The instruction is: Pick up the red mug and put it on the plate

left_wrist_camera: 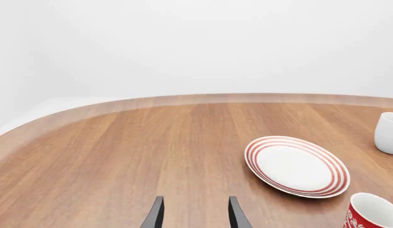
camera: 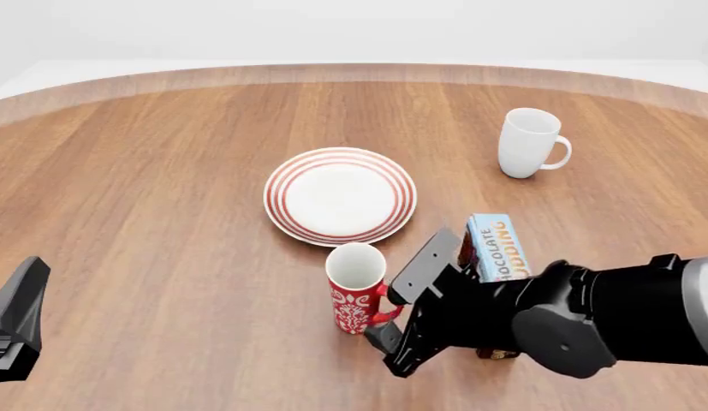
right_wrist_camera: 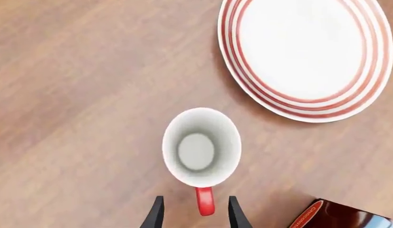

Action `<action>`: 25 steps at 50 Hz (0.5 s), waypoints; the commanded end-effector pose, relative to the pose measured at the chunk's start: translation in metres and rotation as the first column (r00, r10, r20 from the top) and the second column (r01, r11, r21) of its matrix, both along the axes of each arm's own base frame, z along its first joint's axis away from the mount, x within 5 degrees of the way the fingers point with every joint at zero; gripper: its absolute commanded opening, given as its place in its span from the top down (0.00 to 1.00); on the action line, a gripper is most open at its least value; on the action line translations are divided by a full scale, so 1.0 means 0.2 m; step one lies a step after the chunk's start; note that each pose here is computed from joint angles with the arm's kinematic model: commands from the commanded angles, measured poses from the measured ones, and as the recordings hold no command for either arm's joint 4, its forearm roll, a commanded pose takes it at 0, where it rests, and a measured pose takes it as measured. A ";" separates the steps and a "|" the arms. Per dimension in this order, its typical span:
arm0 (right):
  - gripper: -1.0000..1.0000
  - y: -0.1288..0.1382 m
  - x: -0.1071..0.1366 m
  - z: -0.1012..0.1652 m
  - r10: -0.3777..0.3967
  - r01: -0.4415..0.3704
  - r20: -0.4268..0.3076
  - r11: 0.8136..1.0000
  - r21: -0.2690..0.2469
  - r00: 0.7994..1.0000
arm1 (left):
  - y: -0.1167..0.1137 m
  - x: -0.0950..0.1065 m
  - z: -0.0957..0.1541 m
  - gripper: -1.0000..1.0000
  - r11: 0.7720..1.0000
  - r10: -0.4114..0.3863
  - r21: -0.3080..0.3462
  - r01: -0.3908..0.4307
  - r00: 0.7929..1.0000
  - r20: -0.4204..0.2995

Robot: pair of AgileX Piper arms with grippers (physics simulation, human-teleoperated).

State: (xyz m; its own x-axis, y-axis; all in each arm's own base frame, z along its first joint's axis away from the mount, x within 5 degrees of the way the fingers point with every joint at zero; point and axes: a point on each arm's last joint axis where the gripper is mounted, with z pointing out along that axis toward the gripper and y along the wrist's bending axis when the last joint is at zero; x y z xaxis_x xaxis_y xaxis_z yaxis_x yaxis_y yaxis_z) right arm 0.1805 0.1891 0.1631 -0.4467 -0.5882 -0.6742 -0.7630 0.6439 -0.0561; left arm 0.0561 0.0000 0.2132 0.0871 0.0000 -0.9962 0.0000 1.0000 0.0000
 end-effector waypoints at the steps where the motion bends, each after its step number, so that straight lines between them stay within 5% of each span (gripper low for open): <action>1: 1.00 0.00 -0.01 -0.02 0.004 -0.004 -0.001 1.000 0.002 1.000 | 0.00 0.00 0.00 0.00 1.000 0.000 0.000 0.000 1.000 0.000; 19: 1.00 -0.03 0.01 0.02 0.007 -0.007 0.038 1.000 -0.005 0.999 | 0.00 0.00 0.00 0.00 1.000 0.000 0.000 0.000 1.000 0.000; 25: 1.00 -0.05 0.04 0.13 -0.007 0.005 0.081 1.000 0.023 0.997 | 0.00 0.00 0.00 0.00 1.000 0.000 0.000 0.000 1.000 0.000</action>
State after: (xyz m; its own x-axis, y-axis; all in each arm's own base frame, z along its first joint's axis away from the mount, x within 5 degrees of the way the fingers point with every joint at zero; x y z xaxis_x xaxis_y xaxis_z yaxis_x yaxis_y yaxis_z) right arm 0.1842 0.1828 0.1704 -0.4236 -0.5844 -0.6921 -0.7587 0.6464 -0.0814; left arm 0.0561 0.0000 0.2132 0.0871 0.0000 -0.9962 0.0000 1.0000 0.0000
